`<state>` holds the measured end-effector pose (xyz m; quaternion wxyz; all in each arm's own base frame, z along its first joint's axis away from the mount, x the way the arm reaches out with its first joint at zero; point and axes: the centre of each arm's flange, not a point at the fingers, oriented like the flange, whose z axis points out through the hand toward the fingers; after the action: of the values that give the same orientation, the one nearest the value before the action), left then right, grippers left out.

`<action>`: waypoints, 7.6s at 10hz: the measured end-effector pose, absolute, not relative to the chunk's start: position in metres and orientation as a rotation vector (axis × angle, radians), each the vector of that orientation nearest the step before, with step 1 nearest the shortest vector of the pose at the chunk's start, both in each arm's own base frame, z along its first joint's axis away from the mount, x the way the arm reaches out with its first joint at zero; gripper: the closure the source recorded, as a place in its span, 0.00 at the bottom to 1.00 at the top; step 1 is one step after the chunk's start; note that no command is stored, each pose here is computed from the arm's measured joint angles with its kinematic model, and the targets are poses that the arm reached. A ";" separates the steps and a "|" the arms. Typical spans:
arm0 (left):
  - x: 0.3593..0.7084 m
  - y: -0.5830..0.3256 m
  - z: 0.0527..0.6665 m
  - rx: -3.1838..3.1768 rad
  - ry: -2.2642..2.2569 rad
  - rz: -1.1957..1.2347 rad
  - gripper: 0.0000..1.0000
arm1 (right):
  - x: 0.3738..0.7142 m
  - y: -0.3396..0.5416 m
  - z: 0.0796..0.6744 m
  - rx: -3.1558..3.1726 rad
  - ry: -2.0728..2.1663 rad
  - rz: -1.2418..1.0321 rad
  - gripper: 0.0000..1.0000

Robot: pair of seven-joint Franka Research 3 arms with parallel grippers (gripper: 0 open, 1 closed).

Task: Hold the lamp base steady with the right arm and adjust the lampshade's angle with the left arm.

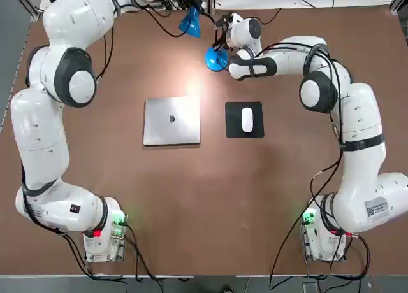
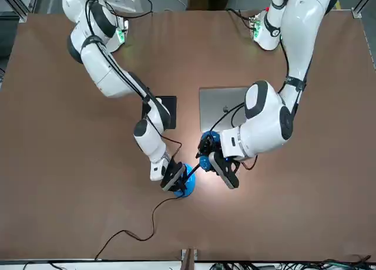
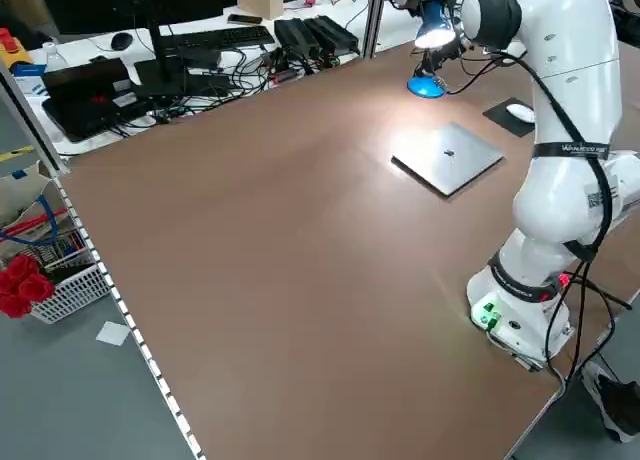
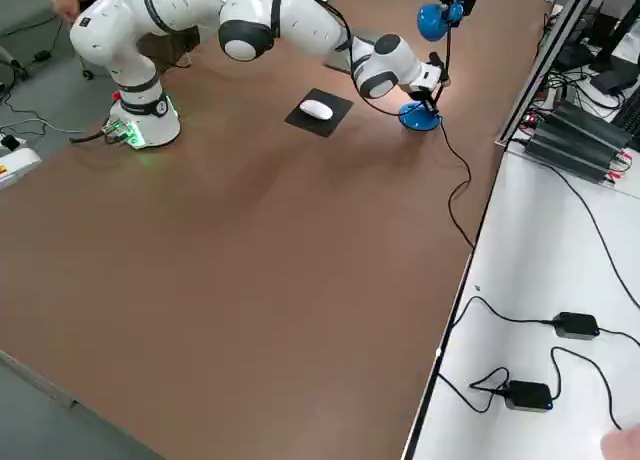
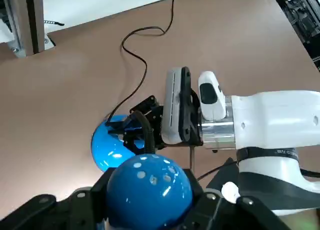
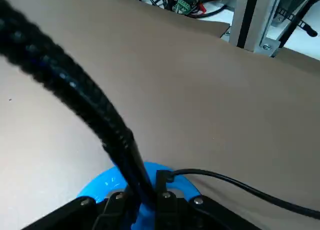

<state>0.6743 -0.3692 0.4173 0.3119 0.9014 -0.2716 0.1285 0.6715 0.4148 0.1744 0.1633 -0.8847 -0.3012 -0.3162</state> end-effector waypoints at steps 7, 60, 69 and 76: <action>0.676 -0.369 0.415 2.404 -0.557 0.282 0.48 | 0.671 0.415 0.175 -2.522 -0.863 -0.903 0.85; 0.564 0.014 0.631 3.135 0.108 0.060 0.01 | 0.591 0.070 0.542 -3.106 0.089 -0.090 0.00; 0.565 0.014 0.632 3.135 0.108 0.062 0.01 | 0.536 -0.024 0.602 -3.120 0.235 0.016 0.00; 0.566 0.014 0.629 3.135 0.109 0.055 0.01 | 0.538 -0.006 0.601 -3.130 0.185 0.007 0.00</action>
<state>0.5658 0.0144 0.6292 0.0020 0.9992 0.0346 0.0176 0.5377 -0.0062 0.6011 0.0029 -0.9983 0.0590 0.0021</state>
